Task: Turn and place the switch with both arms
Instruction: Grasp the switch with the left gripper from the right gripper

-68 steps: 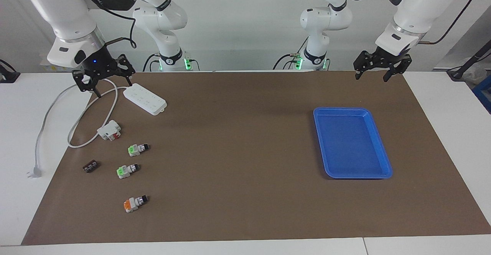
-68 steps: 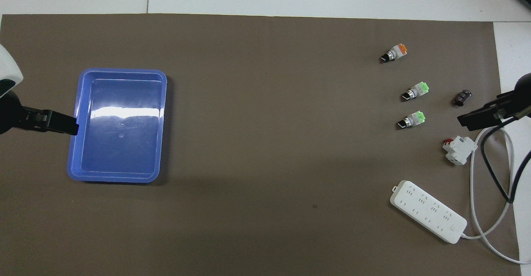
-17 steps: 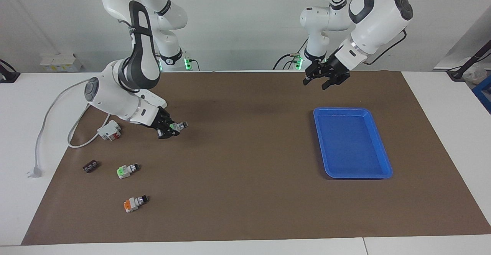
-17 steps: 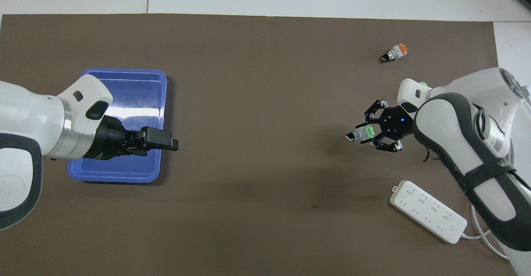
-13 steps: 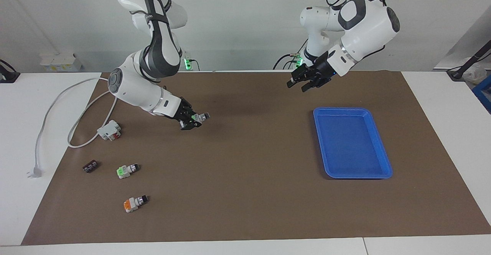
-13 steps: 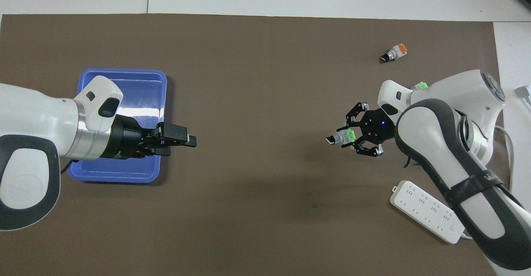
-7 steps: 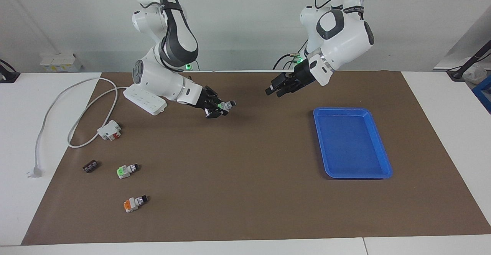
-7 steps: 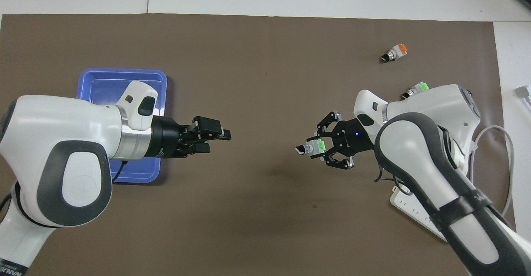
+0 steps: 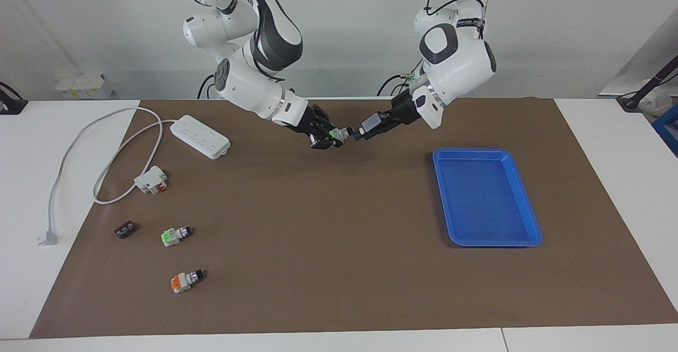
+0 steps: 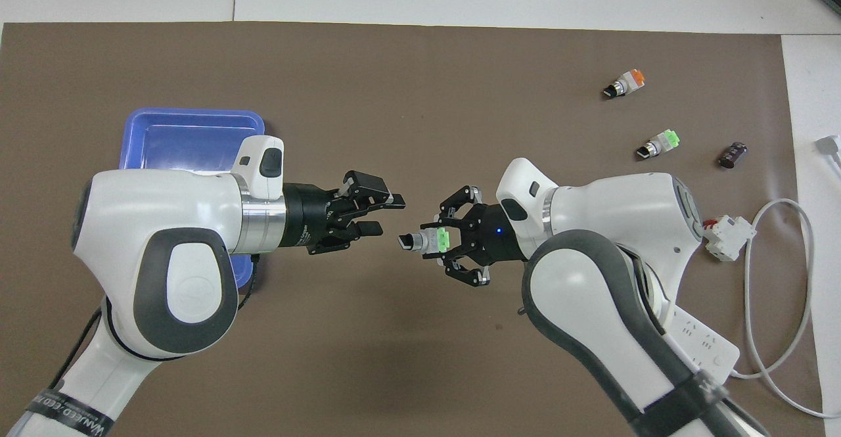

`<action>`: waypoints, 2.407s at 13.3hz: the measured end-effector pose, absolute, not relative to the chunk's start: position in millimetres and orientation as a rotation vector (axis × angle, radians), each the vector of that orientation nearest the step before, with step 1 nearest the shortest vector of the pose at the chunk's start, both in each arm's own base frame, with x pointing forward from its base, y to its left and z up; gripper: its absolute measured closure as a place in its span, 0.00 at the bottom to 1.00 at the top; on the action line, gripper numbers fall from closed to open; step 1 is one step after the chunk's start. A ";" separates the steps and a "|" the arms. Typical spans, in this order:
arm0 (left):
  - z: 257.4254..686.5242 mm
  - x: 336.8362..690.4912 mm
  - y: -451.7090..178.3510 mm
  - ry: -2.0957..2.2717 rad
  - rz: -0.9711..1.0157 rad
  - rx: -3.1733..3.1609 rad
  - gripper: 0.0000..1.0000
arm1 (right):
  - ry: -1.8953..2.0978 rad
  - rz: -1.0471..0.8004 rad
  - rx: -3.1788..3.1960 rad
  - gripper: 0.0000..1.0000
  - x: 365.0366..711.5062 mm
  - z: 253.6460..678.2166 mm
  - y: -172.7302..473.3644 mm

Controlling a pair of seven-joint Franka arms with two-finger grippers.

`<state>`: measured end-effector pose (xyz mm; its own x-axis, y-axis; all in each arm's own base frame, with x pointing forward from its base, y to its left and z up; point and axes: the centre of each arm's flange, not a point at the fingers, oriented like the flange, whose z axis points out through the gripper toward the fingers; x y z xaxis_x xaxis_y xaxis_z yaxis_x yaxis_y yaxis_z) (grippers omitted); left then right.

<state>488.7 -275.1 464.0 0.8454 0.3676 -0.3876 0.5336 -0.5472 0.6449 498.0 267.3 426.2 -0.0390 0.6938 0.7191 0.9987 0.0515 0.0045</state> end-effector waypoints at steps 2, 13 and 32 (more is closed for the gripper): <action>456.9 485.8 -274.2 0.701 -0.301 2.205 0.44 | -1.776 -0.737 -1.705 0.58 496.3 435.9 266.9; 472.2 480.3 -273.8 0.683 -0.445 2.166 0.59 | -1.746 -0.743 -1.725 0.58 494.2 446.1 266.3; 482.9 479.5 -278.1 0.622 -0.467 2.141 0.82 | -1.744 -0.760 -1.725 0.58 493.8 452.9 263.8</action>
